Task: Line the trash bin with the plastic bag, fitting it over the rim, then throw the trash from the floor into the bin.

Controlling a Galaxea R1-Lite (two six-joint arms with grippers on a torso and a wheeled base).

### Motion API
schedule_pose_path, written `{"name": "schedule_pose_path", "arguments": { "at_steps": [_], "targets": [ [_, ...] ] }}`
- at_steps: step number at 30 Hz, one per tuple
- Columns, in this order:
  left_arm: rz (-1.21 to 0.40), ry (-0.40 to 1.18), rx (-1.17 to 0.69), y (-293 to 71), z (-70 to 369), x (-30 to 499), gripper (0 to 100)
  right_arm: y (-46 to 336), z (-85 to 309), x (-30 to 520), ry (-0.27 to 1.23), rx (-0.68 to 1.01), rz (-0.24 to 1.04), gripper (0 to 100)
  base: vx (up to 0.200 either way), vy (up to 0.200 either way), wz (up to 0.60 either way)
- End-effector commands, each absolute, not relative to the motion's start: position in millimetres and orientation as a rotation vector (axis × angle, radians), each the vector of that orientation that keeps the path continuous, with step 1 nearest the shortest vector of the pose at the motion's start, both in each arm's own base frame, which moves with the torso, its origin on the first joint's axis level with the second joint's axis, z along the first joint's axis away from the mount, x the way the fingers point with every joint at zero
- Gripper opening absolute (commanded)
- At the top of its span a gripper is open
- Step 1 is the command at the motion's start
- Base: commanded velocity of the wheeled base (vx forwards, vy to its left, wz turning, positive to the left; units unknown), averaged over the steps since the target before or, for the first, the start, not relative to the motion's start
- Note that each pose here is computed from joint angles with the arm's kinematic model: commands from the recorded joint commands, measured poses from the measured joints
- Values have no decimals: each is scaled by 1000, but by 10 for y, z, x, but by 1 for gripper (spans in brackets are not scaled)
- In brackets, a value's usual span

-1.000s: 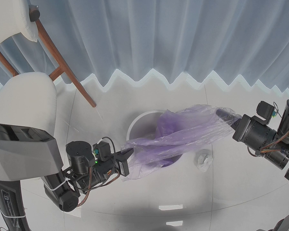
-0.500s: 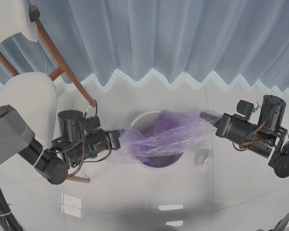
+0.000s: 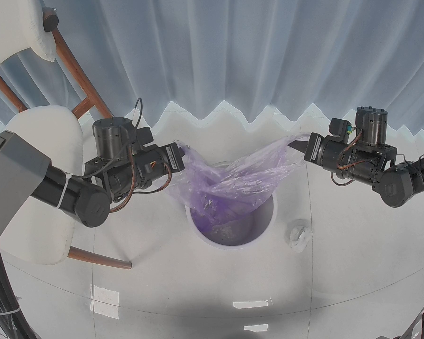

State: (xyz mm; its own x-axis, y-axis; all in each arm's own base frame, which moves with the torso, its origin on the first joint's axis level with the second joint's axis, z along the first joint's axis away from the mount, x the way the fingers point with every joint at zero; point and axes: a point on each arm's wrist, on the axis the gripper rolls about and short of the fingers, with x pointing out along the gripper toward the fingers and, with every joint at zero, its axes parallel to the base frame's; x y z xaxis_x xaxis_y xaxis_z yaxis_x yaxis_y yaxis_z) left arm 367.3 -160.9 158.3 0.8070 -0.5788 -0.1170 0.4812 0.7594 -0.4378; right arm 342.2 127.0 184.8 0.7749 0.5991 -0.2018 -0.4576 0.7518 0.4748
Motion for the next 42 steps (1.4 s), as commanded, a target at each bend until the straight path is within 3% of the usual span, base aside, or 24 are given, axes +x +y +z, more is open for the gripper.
{"name": "schedule_pose_path", "arguments": {
  "at_steps": [1, 8, 16, 32, 33, 36, 42],
  "targets": [
    [-565, 289, -403, -1713, 1521, 3959, 0, 1051, 1612, 3782, 365, 351, 514, 0, 0, 0, 0],
    [-508, 308, -424, -1647, 1464, 4131, 0, 907, 1466, 4169, 339, 336, 463, 0, 0, 0, 0],
    [-387, 308, -424, -1600, 1060, 4507, 0, 947, 1320, 4618, 376, 334, 418, 0, 0, 0, 0],
    [-364, 297, -481, -1540, 1109, 4584, 0, 995, 1049, 4961, 496, 301, 358, 0, 0, 0, 0],
    [-366, 299, -480, -1545, 1108, 4577, 0, 994, 1081, 4951, 491, 306, 359, 100, 0, 0, 0],
    [-371, 297, -480, -1565, 1106, 4568, 0, 982, 1201, 4886, 479, 318, 364, 100, 0, 0, 0],
    [-390, 310, -476, -1656, 1087, 4513, 0, 962, 1526, 4372, 544, 357, 489, 100, 0, 0, 0]
  ]
}}
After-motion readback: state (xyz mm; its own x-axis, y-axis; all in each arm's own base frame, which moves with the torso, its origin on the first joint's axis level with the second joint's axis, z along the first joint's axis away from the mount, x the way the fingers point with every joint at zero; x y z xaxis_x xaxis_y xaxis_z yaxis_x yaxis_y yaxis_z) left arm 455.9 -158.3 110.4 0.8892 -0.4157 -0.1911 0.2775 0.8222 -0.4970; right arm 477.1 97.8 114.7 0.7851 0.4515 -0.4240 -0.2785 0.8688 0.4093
